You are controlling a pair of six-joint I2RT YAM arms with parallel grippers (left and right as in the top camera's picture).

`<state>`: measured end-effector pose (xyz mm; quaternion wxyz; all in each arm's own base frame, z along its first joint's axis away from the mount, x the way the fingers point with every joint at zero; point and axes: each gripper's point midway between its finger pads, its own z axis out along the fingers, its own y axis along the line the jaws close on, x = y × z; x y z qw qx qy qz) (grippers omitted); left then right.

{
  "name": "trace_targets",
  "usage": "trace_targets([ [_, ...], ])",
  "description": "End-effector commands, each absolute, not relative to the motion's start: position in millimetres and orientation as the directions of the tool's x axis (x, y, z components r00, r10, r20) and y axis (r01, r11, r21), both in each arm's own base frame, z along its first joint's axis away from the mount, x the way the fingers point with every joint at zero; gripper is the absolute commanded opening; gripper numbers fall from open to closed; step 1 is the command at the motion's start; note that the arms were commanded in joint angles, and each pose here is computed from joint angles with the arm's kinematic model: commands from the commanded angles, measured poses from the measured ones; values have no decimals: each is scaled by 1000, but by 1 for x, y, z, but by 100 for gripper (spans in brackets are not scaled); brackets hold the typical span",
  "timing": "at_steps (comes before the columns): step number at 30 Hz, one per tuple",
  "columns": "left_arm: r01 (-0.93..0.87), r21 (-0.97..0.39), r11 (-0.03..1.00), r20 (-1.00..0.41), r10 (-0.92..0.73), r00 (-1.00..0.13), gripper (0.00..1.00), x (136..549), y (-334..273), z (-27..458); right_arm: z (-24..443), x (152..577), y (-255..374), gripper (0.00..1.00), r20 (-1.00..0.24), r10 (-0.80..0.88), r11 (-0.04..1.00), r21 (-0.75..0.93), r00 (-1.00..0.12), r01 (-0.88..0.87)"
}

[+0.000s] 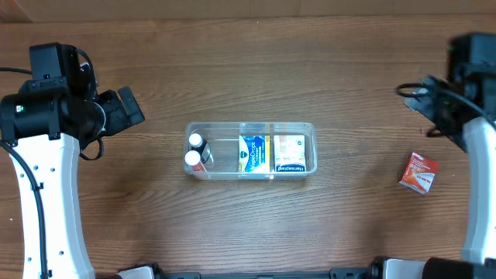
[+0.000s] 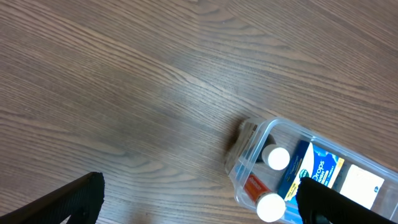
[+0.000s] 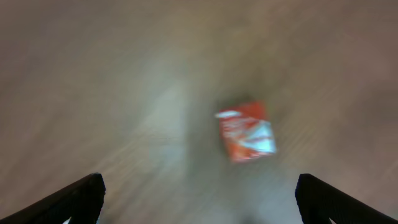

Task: Pack container
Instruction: 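Grasp the red box with the right gripper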

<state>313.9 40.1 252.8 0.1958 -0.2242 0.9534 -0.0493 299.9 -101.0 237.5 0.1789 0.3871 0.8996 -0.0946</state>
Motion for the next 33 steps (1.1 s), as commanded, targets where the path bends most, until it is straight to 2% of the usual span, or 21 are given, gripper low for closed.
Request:
trace_targets([
  [1, -393, -177, 902, -365, -431, -825, 100, 314, 41, 255, 186, 280, -125, 100, -273, 665, 703, -87, -695, 706],
  [5, -393, -178, 902, -368, -431, -824, 100, 315, 42, 255, 125, 271, -124, 100, -172, 598, 794, -12, -783, 608],
  [9, -393, -179, 902, -368, -432, -824, 100, 315, 42, 255, 77, 259, -122, 100, -143, 571, 817, 4, -808, 577],
  [12, -393, -178, 902, -368, -431, -824, 100, 315, 42, 255, 58, 254, -120, 100, -143, 569, 819, 3, -810, 574],
  [21, -392, -178, 902, -368, -431, -824, 100, 315, 42, 255, 42, 257, -130, 100, -149, 560, 819, -43, -815, 572],
  [33, -393, -178, 902, -368, -431, -824, 100, 315, 42, 255, 45, 265, -147, 100, -218, 552, 808, -99, -805, 580],
])
